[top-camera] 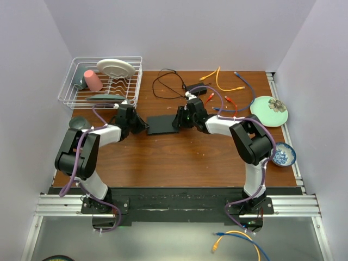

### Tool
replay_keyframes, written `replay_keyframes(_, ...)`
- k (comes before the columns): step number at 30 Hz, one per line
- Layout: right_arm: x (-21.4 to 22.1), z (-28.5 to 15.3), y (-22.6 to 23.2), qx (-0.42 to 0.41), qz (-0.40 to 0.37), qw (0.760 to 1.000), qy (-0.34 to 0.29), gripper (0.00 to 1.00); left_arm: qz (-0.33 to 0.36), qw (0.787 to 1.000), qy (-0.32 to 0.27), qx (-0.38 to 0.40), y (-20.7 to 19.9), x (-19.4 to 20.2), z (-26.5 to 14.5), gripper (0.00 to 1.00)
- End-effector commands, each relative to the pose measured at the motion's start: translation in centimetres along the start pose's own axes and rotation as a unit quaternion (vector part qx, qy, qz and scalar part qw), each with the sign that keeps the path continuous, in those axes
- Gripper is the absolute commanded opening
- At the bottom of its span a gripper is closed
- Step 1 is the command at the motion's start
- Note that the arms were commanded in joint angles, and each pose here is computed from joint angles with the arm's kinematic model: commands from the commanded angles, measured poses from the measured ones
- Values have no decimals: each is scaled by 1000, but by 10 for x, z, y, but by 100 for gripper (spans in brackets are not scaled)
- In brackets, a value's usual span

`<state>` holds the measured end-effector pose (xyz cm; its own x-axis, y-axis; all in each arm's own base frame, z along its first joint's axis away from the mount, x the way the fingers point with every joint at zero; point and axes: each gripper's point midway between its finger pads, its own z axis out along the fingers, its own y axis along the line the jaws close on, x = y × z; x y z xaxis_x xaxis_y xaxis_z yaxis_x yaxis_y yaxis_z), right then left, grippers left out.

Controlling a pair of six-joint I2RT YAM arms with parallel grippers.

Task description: Pull the plug from the switch port

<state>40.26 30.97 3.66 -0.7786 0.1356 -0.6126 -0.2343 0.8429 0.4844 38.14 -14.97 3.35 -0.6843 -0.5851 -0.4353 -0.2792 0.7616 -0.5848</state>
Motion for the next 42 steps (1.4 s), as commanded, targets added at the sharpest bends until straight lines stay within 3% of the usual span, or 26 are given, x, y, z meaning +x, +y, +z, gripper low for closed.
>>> replay_keyframes(1, 45, -16, -13, 26, 1, 998, 50, 41, 49, 996, 62, -44, 19, 41, 4, 13)
replay_keyframes(25, 77, -65, -38, 62, -6, 997, 54, 39, 87, 992, 88, -19, -4, 93, -14, 11)
replay_keyframes(42, 51, -73, -27, 62, -29, 997, 30, 40, 96, 995, 31, -19, -26, 58, -39, 15)
